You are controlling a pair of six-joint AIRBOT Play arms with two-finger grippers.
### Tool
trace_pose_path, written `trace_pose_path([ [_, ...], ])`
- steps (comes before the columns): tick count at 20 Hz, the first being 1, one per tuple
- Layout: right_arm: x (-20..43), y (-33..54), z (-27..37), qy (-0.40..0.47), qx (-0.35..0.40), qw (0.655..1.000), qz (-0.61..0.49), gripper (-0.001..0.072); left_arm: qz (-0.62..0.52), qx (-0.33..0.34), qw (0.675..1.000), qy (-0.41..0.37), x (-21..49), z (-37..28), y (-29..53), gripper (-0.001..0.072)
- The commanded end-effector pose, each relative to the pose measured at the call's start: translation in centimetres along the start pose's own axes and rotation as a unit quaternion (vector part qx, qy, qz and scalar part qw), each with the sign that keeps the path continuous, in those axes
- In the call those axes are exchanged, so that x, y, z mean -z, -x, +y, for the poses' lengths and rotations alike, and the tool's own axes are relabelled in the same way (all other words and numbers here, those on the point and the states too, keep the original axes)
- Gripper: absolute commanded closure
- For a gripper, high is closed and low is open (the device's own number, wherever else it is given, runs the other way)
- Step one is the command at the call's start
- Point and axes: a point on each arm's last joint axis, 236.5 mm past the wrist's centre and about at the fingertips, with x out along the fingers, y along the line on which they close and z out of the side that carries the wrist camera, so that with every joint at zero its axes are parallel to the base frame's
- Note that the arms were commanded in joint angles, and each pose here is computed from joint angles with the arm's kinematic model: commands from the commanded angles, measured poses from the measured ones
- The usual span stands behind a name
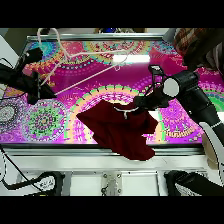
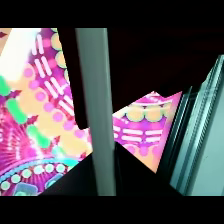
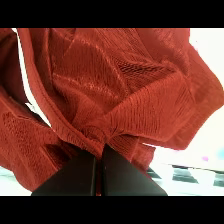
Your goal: Fold the clothes and pants, and hang the long-sleeved shirts on hangers.
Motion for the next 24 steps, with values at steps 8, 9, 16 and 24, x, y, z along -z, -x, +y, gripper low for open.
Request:
trace_pose_path([
  [8,-1.3,6.6,0.0,0.011,-0.013,1.000,-0.013,0.0695,0.003,0.137,0.989,-0.053,3.6,-4.7,-7.0,0.0687],
  [9,-1.4,6.9,0.1,0.011,-0.013,1.000,-0.014,0.0695,0.003,0.138,0.989,-0.056,3.7,-4.8,-7.1,0.0687],
  [16,-0.6,8.0,-0.1,0.014,-0.008,1.000,-0.002,0.0695,0.002,0.116,0.990,-0.075,2.3,-3.9,-8.6,0.0687],
  [24,-0.4,8.8,-0.2,0.026,-0.007,1.000,-0.003,0.0695,0.003,0.110,0.989,-0.095,1.0,-4.0,-9.7,0.0688],
])
